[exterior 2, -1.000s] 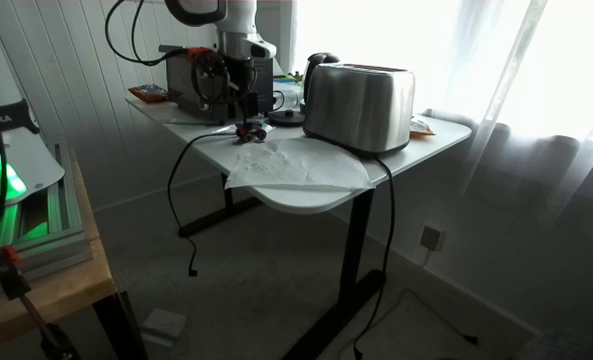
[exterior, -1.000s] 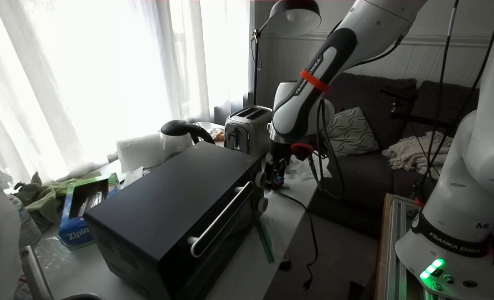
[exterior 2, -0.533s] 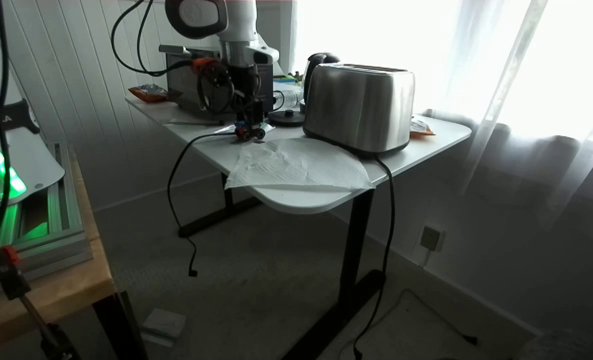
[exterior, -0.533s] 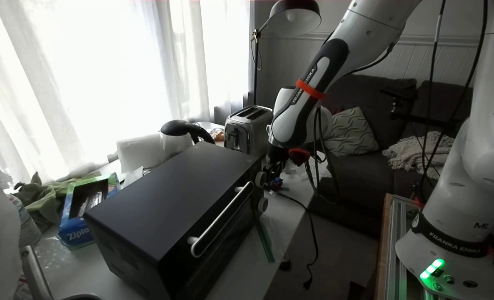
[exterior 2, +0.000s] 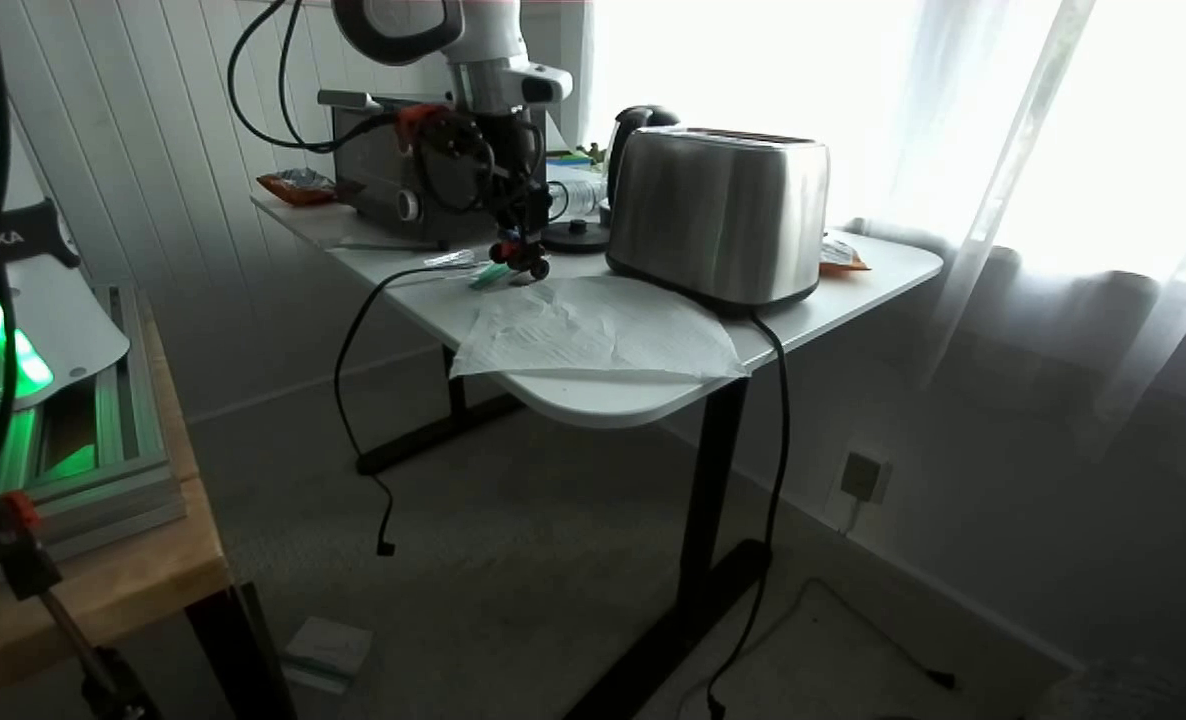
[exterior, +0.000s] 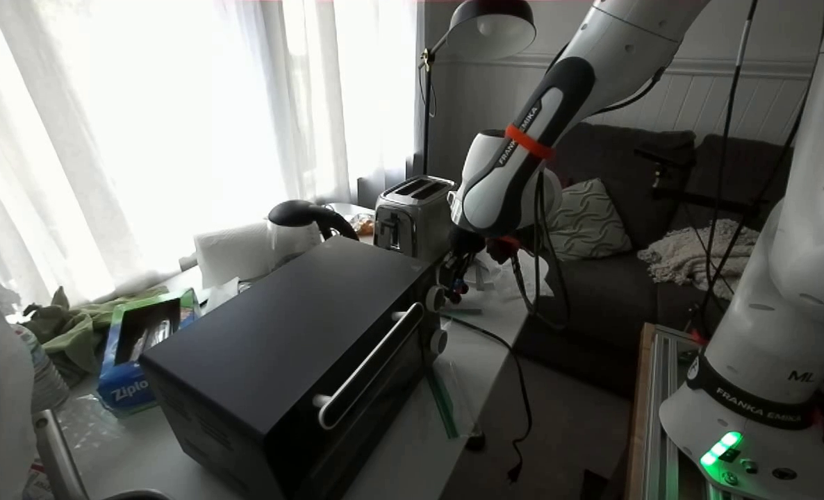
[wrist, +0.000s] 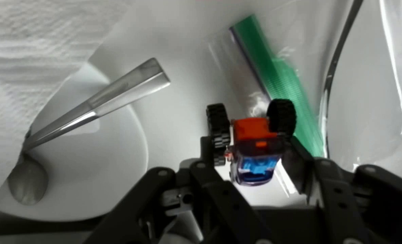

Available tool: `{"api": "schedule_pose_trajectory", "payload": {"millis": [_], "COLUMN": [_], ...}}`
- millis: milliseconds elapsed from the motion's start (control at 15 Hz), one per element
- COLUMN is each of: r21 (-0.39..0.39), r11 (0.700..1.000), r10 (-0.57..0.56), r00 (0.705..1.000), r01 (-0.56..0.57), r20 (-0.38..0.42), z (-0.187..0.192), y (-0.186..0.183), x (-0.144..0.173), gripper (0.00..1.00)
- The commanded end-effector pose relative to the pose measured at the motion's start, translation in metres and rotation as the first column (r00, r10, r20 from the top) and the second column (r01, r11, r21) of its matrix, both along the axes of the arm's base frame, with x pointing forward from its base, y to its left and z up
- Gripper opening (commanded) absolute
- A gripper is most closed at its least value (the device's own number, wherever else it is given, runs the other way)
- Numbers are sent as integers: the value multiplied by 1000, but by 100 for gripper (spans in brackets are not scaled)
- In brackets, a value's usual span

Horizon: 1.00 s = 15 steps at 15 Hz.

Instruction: Pick up the toy monster truck and place it upside down on the black oven

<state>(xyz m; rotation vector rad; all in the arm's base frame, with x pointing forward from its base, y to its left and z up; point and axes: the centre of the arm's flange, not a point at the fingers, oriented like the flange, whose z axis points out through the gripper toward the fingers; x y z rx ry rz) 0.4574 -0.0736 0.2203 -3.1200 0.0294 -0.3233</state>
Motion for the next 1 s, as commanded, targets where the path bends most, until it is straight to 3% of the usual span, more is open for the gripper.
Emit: {"api": "schedule_pose_trajectory", "payload": {"millis": [0,267,533,733,933], "r21": [-74,-134,-144,-159,-170], "r11": [994,981,968,953,916], "r10": [89,164,233,290,395], "r00": [994,972,946,927,894], "r01": [-85,-143,-204,-257,-364], "r20": [59,167,224,240,211], "z": [68,138,188,224,257], "y": [-8,-12,-4,12,41], "x": [-23,-33,-40,-48,-58], "gripper": [28,28,28,28,28]}}
